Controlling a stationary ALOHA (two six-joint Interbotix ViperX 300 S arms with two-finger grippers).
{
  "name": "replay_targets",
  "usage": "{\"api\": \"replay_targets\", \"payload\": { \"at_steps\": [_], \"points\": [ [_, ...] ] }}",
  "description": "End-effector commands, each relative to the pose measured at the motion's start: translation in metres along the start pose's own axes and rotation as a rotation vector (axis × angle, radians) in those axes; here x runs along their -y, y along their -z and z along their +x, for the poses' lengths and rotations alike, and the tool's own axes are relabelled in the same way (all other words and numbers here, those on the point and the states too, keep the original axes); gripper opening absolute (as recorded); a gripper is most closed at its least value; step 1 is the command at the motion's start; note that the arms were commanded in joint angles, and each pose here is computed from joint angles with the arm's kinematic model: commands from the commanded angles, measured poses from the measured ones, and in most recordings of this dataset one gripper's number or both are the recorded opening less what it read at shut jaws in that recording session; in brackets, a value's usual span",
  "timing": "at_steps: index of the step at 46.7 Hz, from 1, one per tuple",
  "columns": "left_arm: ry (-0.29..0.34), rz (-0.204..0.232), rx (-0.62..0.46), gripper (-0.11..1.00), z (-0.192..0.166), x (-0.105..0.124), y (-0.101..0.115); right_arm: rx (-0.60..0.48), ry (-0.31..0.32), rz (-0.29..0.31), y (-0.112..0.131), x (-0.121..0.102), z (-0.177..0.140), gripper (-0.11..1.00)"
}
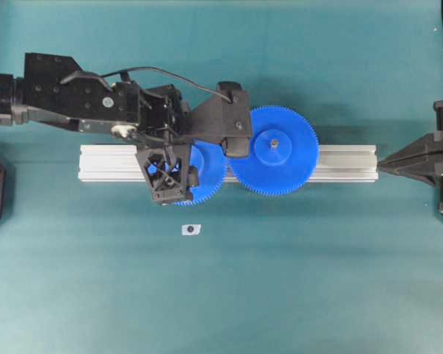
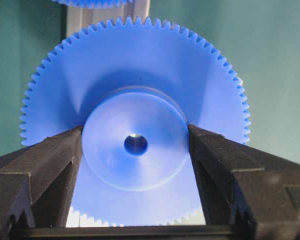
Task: Insert the small gear onto the shaft.
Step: 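Align the gear's bore with the left shaft beside the large gear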
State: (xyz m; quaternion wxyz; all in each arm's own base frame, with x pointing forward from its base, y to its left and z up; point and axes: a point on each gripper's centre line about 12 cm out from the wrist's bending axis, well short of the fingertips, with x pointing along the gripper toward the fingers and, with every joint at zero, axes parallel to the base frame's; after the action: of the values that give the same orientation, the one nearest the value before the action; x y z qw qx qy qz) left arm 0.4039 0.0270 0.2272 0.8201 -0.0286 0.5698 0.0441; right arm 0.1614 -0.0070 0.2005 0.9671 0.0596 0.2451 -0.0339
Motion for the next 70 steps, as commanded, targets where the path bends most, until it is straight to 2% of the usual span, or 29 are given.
{"api": "replay_targets", "payload": {
  "at_steps": [1,27,42,49,61,70],
  "points": [
    [0.000,0.008,0.051,0.69,-0.013,0.001,-0.007,0.011,0.000,0.013,-0.004,0.000,0.000,0.04],
    [-0.002,0.012,0.009,0.69,0.008,-0.001,-0.003,0.011,0.000,0.013,-0.004,0.000,0.000,0.04],
    [-0.011,0.007,-0.023,0.69,0.016,-0.008,0.006,0.012,0.000,0.013,-0.005,0.000,0.000,0.04],
    [-0.011,0.021,-0.026,0.69,0.016,-0.010,0.008,0.011,0.000,0.013,-0.004,0.000,0.000,0.04],
    [-0.019,0.002,-0.020,0.69,0.020,-0.019,0.006,0.011,0.000,0.013,-0.004,0.000,0.000,0.04],
    [-0.022,0.012,-0.007,0.69,0.021,-0.023,0.004,0.014,-0.001,0.013,-0.005,0.000,0.000,0.04]
  ]
}}
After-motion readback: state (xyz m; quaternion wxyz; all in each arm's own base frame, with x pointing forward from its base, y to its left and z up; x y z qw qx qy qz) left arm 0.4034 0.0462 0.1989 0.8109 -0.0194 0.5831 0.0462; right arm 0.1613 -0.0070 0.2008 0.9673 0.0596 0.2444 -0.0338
